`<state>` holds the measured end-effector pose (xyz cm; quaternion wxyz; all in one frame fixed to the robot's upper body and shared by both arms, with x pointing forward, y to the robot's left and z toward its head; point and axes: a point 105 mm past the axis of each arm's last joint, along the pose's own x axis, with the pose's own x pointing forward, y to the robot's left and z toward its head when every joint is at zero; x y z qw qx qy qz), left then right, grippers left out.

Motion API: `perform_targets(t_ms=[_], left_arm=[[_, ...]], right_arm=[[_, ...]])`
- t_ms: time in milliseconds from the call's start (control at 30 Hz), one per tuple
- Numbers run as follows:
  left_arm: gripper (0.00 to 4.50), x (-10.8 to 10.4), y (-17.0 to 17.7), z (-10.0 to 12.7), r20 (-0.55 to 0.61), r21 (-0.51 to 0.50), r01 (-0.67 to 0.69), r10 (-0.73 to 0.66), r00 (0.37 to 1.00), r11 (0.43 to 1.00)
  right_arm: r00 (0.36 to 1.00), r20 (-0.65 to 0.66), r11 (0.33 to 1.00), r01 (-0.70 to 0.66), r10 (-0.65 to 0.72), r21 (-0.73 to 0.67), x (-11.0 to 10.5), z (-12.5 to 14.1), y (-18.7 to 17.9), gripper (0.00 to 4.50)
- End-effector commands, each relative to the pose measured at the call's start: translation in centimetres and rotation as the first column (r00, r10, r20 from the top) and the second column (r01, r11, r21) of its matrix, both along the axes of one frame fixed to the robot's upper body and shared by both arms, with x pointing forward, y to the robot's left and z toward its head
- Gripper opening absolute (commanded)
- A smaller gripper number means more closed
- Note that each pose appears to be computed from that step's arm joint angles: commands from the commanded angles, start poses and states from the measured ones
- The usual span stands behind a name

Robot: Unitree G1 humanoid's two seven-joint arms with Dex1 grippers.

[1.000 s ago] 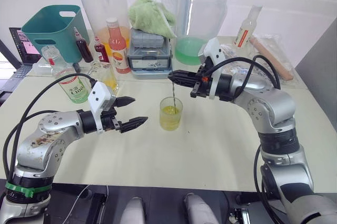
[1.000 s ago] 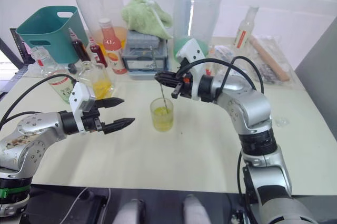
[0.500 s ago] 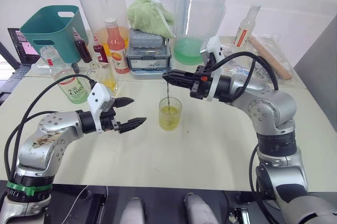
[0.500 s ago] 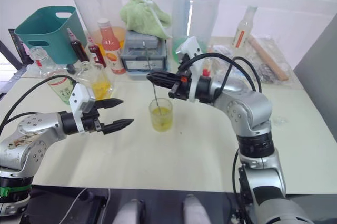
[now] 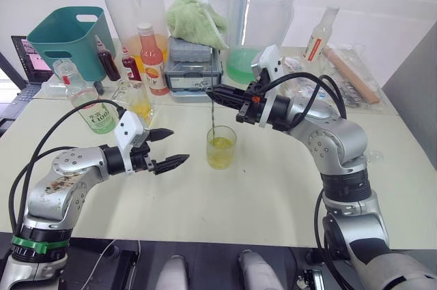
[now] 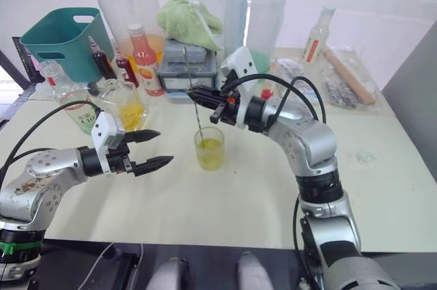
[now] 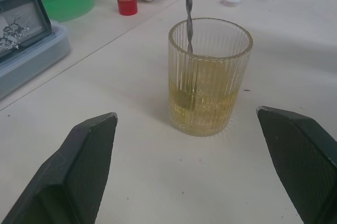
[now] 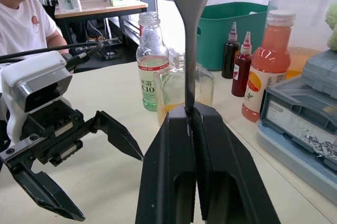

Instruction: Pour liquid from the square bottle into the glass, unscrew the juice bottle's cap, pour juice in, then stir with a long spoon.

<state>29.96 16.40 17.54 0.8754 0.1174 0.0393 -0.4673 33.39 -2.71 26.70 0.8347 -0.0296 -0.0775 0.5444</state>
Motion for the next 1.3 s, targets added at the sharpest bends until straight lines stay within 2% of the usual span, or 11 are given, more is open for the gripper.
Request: perform_targets(t_ms=[33, 200, 367, 633, 1000, 1300], left_arm=[[4.49, -0.3, 0.1, 0.3, 0.03, 0.003, 0.013, -0.014, 0.999, 1.0], [4.49, -0.1, 0.2, 0.1, 0.03, 0.003, 0.017, -0.017, 0.999, 1.0], [4.49, 0.1, -0.2, 0.3, 0.037, 0.001, 0.024, -0.024, 0.999, 1.0], [4.49, 0.3, -0.5, 0.5, 0.042, 0.0, 0.028, -0.028, 0.999, 1.0], [4.49, 0.6, -0.6, 0.4, 0.046, -0.004, 0.027, -0.027, 0.999, 1.0], [4.49, 0.3, -0.8, 0.1, 0.045, -0.006, 0.031, -0.031, 0.999, 1.0]], right_arm=[[0.998, 0.048, 0.999, 0.046, -0.046, 0.004, 0.0, 0.9, -1.5, 0.0], [0.998, 0.037, 0.999, 0.042, -0.042, -0.024, -0.5, 0.9, -2.6, 0.0], [0.999, 0.025, 0.999, 0.042, -0.042, 0.006, -0.8, 1.2, -2.7, 0.0], [0.999, -0.015, 0.999, -0.036, 0.037, 0.039, -2.5, 2.2, -2.9, 0.0], [0.997, 0.077, 1.0, -0.001, -0.001, 0.024, -2.5, 4.7, -4.2, 0.0], [0.994, 0.108, 0.999, 0.015, -0.011, -0.038, -2.6, 5.3, -5.0, 0.0]])
